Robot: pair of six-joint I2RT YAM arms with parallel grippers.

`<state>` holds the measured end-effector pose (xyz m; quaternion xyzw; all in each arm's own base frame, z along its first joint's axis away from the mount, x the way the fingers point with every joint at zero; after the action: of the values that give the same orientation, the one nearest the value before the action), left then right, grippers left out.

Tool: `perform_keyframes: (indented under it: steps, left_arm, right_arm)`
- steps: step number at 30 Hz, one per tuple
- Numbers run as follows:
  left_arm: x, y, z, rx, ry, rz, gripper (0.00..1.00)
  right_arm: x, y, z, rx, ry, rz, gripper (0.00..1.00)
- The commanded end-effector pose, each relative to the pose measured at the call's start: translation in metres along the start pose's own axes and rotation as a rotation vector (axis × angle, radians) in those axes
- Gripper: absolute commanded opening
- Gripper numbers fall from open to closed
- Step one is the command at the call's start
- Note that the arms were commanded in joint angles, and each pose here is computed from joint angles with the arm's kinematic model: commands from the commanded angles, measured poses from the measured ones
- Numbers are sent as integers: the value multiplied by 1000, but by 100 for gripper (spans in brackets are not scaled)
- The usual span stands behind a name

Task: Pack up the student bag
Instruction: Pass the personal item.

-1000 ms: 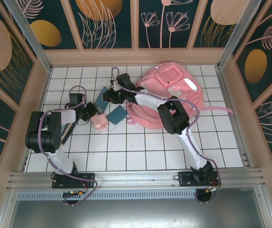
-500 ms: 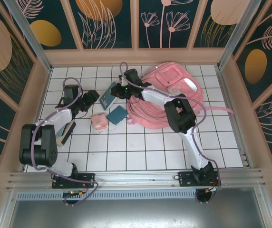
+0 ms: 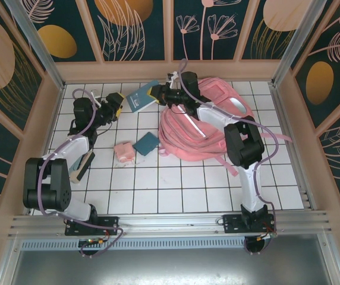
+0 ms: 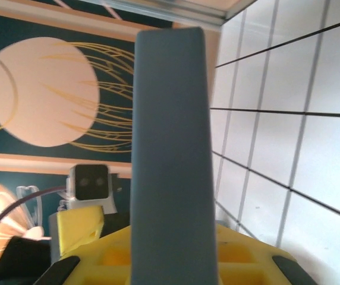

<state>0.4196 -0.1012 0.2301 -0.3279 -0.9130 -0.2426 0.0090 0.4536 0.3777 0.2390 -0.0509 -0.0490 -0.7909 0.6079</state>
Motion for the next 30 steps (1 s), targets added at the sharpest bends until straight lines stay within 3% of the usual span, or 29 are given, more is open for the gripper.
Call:
perform_keyframes:
  steps: [1,14,21,27,30]
  left_arm:
    - [-3,0,-23,26,-158,10,63]
    - [-4,-15,-16,52,-176,93,54]
    - [2,-16,-4,29,-71,66,60]
    - [0,-16,-8,25,-91,80,59]
    - [1,-17,-10,35,-107,80,51]
  right_arm:
    - [12,-20,57,57,169,63,0]
    - [5,-33,71,48,240,99,0]
    - [4,-34,77,69,230,80,0]
    - [0,-42,79,77,239,98,0]
    - [-2,-44,78,74,237,102,0]
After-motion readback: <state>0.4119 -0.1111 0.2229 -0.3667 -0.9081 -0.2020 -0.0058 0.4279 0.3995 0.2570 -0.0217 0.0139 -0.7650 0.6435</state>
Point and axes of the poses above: each hand's point on the last joint's axis, 136 mm out from that joint toward the fingers, its own x axis back along the fingers, its own z axis along the line the jaws close on, y = z × x, the point moved 3 cm from there along x, back along the fingers, and after that the axes turned 13 degrees about -x, right-handed, at the moved point
